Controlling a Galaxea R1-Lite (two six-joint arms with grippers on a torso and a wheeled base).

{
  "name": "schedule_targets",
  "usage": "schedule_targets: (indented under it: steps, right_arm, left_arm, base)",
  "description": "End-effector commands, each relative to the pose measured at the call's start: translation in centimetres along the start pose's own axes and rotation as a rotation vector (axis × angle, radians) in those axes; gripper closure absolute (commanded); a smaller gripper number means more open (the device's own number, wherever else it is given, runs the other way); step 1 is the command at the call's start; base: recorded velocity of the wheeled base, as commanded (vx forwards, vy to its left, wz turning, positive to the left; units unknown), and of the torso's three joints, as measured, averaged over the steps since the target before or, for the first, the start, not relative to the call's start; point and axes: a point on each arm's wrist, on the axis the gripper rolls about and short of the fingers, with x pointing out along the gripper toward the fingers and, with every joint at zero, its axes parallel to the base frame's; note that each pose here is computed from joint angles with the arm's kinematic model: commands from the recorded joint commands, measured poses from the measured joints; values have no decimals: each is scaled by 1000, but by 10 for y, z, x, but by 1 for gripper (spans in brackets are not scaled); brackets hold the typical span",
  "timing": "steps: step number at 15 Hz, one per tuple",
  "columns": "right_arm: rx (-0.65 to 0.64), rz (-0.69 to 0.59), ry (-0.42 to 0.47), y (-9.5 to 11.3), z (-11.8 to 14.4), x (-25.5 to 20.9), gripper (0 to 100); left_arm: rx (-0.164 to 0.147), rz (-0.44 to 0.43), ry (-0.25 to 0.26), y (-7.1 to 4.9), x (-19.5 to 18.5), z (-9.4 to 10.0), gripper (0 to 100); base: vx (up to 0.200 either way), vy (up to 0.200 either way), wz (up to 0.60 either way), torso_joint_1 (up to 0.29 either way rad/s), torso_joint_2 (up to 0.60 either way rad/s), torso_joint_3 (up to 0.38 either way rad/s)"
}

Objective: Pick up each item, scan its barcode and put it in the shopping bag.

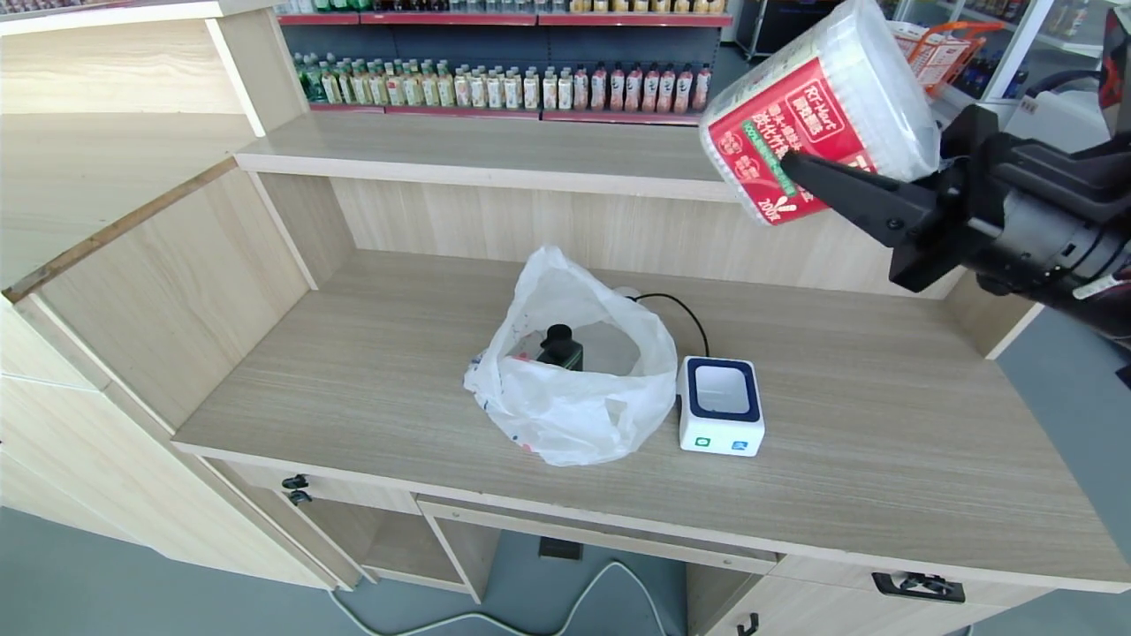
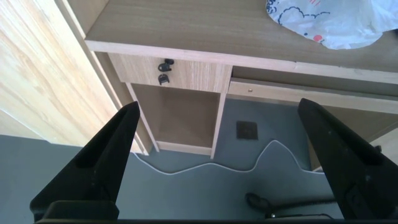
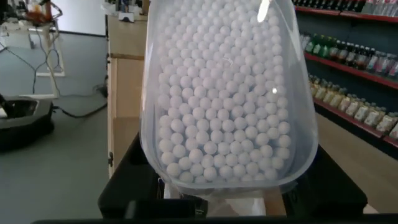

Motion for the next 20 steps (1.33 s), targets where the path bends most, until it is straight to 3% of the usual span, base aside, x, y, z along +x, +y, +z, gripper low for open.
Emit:
schedule_targets:
  steps: [1, 4, 5, 8, 10, 11, 13, 15, 16, 18, 20]
  right_arm:
    - [34, -87, 23, -7, -1, -4, 100]
    - [220, -386, 133, -20, 1, -2, 100]
    - [371, -578, 172, -33, 9, -1, 100]
    - [646, -893, 277, -50, 4, -9, 100]
    - [798, -1004, 355, -47, -3, -21, 100]
    - [893, -1089, 452, -40, -9, -28, 100]
    - [1031, -1167, 566, -37, -11, -31, 100]
    - [1181, -1257, 626, -40, -14, -28, 100]
    - [1164, -1256, 647, -41, -18, -26, 100]
    - [999, -1199, 695, -45, -22, -22, 100]
    - [946, -1175, 663, -49, -21, -20, 100]
  left_arm:
    - [-1, 0, 0, 0, 0, 0, 0]
    - [-1, 0, 0, 0, 0, 0, 0]
    - [-1, 0, 0, 0, 0, 0, 0]
    - [-1, 0, 0, 0, 0, 0, 0]
    - [-1, 0, -2, 0, 0, 0, 0]
    - [-1, 0, 0, 0, 0, 0, 0]
    - [-1, 0, 0, 0, 0, 0, 0]
    - [-1, 0, 0, 0, 0, 0, 0]
    - [-1, 0, 0, 0, 0, 0, 0]
    - [-1, 0, 0, 0, 0, 0, 0]
    - [-1, 0, 0, 0, 0, 0, 0]
  base:
    - [0, 0, 0, 0, 0, 0]
    - [0, 0, 0, 0, 0, 0]
    - [0, 0, 0, 0, 0, 0]
    - [0, 0, 0, 0, 0, 0]
    - [0, 0, 0, 0, 0, 0]
    - [0, 0, 0, 0, 0, 0]
    - [0, 0, 0, 0, 0, 0]
    - [0, 0, 0, 0, 0, 0]
    - [0, 0, 0, 0, 0, 0]
    - [0, 0, 0, 0, 0, 0]
    - [0, 0, 0, 0, 0, 0]
